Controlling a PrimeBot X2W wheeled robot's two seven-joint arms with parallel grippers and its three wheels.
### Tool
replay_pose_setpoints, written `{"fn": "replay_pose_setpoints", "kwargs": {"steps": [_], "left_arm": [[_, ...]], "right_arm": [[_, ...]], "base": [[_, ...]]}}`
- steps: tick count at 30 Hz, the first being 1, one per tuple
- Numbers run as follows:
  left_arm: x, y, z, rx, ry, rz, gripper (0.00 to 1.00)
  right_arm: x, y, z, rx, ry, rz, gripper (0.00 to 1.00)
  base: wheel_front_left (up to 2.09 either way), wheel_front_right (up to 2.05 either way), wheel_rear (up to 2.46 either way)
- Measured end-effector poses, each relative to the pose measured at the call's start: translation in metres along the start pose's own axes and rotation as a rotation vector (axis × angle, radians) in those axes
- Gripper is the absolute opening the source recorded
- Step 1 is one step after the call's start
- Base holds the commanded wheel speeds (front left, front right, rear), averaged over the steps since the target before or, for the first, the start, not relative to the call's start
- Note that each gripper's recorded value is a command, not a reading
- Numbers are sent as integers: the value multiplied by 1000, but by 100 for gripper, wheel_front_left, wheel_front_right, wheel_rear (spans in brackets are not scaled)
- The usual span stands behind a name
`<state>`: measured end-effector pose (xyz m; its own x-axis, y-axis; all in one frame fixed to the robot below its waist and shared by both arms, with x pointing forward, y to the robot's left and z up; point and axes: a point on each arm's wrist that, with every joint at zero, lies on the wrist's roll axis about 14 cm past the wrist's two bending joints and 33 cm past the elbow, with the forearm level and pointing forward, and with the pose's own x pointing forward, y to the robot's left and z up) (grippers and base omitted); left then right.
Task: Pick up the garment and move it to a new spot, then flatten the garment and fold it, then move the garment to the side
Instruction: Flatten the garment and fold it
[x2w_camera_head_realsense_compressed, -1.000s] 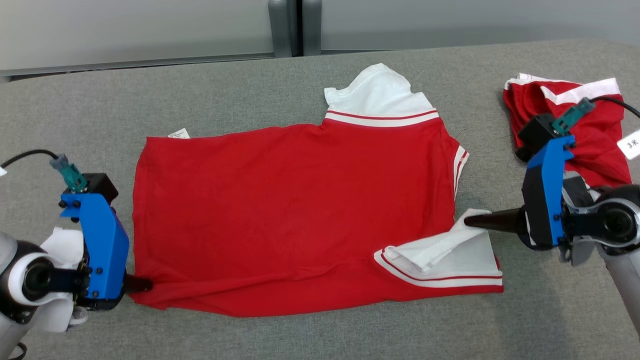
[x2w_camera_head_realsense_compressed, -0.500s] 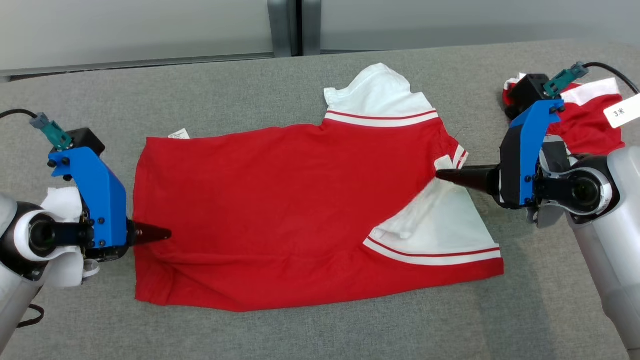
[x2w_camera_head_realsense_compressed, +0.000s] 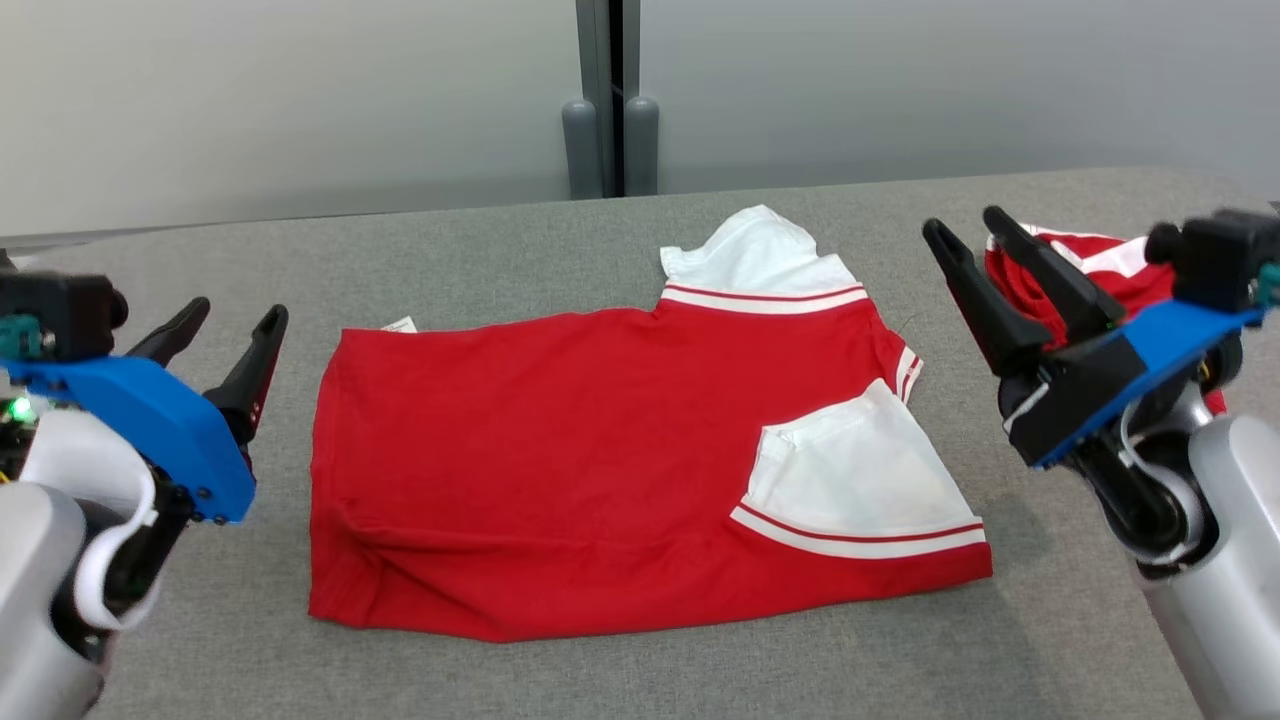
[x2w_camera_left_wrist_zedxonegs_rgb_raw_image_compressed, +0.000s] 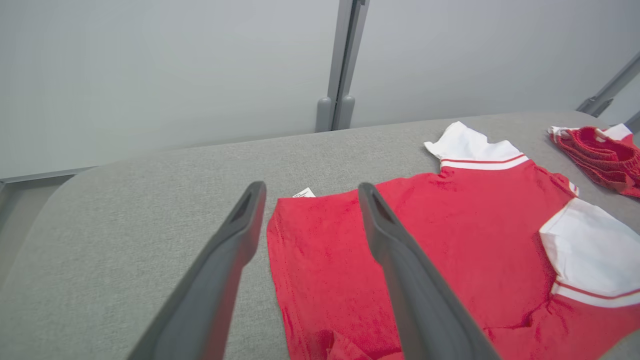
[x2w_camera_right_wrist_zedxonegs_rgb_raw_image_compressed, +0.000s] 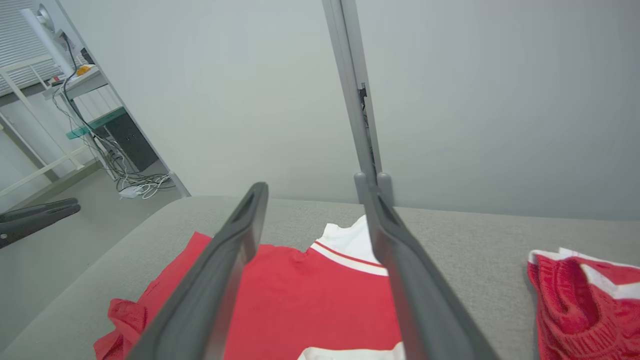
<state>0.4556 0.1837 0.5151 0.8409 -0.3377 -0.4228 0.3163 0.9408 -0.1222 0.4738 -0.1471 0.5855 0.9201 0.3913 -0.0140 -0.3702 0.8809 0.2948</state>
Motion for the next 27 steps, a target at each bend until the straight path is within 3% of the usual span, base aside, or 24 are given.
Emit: {"fn": "replay_pose_setpoints", "kwargs": {"steps": [4,9,17,24,27], "left_arm": [[-18,-5,10,13,-261,79,100],[-41,-10,-8,-1,-411,162,100],[-47,-21,-75,-66,-315,239,100],[-40,-21,-83,-52,-296,214,100],[-34,-24,-100,-56,-213,192,100]], "right_arm": [[-26,-12,-8,-106,-110,-60,100],[-56,-18,-21,-113,-233,-141,100],[-92,-33,-92,-108,-82,-252,100],[-92,-40,-126,-107,64,-267,100],[-91,-45,-146,-91,164,-279,100]], "base": [[0,0,0],[0,0,0],[0,0,0],[0,0,0],[0,0,0]]}}
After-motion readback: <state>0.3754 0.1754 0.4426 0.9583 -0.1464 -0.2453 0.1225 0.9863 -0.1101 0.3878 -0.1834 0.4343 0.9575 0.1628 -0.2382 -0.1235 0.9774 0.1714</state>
